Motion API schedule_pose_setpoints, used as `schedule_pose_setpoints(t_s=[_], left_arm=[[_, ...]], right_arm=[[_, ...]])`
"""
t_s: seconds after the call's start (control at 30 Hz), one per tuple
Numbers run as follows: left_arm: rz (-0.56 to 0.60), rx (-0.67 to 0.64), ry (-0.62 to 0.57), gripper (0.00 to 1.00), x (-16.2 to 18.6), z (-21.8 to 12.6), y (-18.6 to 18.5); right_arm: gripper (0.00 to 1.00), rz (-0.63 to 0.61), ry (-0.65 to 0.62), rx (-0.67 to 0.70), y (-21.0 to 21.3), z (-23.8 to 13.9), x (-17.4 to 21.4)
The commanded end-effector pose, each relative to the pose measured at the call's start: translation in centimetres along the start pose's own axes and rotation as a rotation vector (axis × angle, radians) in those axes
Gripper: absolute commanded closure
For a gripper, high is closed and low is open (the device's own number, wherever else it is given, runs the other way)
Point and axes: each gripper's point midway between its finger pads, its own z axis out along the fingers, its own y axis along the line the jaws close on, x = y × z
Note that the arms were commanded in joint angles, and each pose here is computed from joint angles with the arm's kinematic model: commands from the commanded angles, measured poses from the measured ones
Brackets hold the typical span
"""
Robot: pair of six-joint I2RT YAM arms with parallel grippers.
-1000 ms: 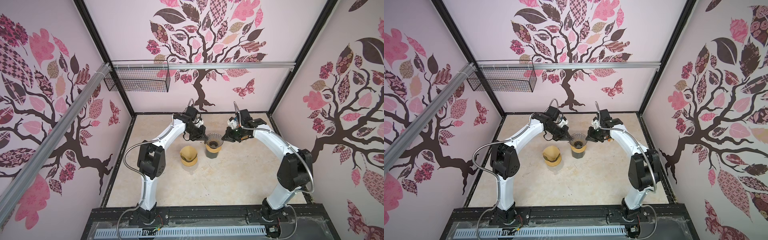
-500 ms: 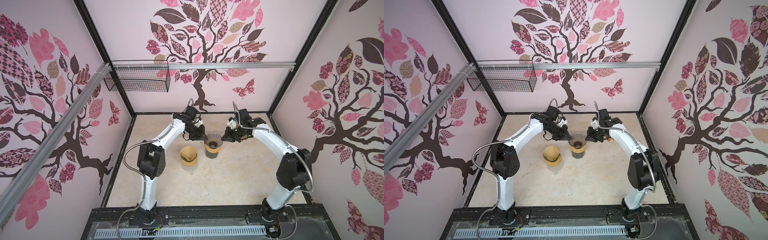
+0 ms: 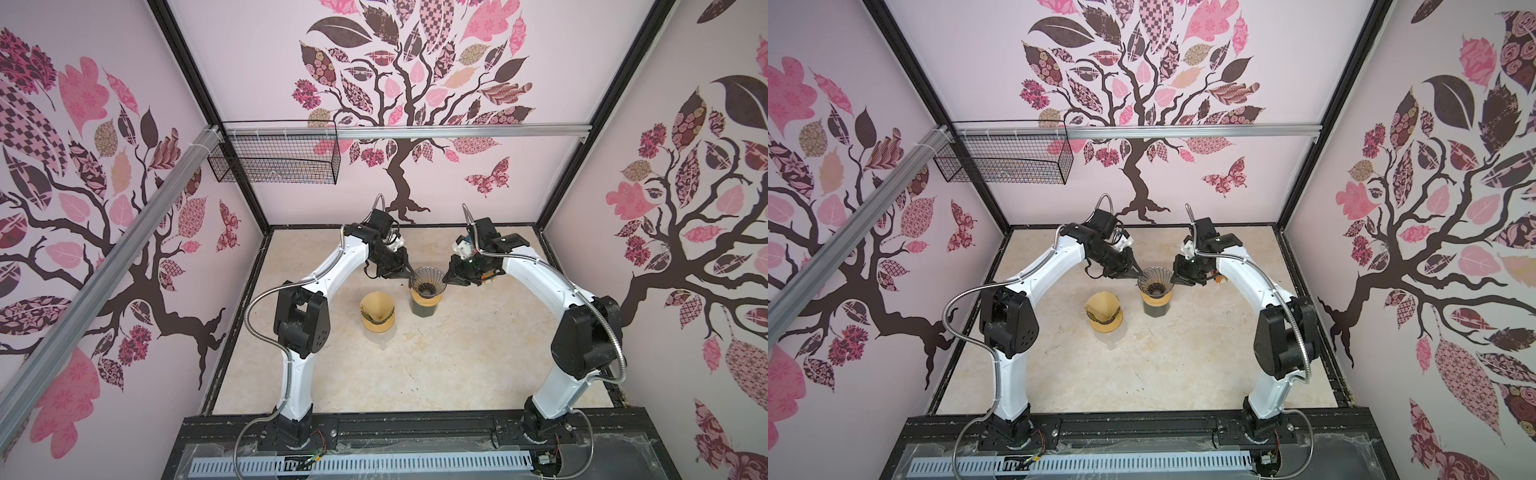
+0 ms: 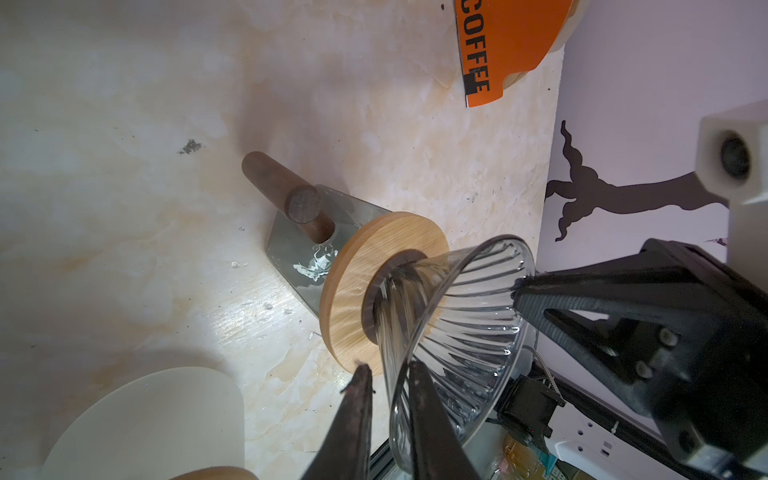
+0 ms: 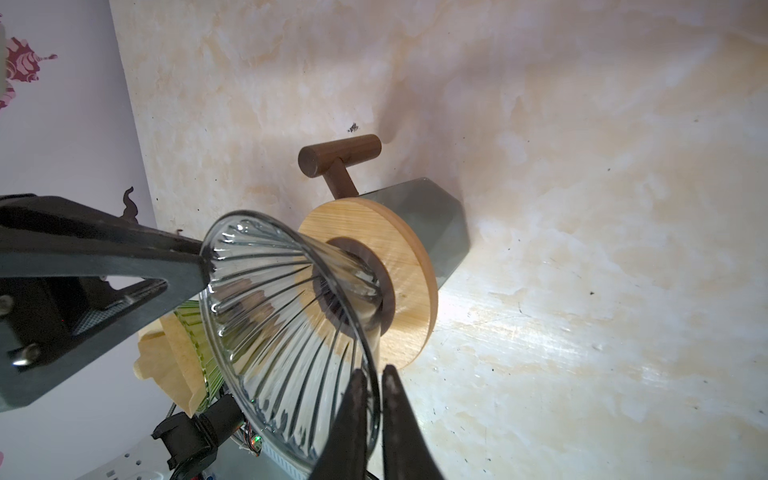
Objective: Place the coffee filter in the dripper
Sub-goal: 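Release the glass dripper and draw both grippers back, right gripper toward the orange box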
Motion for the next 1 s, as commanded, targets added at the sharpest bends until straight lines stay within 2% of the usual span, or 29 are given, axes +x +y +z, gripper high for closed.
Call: schedule_pose_setpoints(t_s=[0.0,0.33,0.57,0.83,0.97], left_arm=[[0.036,0.018,-0.065,0.80,-1.2,-2.5,-1.6],[0.049,0.015,-0.111,0.77,-1.5,-4.9,-1.9],[0.060,0.017,-0.160,0.74,-1.2,-7.9,-1.7],[0.114,-0.036,-0.253,0.60,0.9,-12.6,-1.5],[0.140,-0.086,-0.306,0.45,2.6,-14.8,-1.0]], right_arm=[[0.87,-0.003,0.020,0.038,-0.5,0.3,-0.1],[0.79,-0.020,-0.004,0.015,0.7,-0.7,-1.0],[0.76,-0.036,-0.034,-0.002,1.8,-2.0,-1.8],[0.72,-0.061,-0.119,0.023,3.0,-4.8,-3.7],[0.67,-0.052,-0.170,0.038,2.5,-5.9,-5.0]])
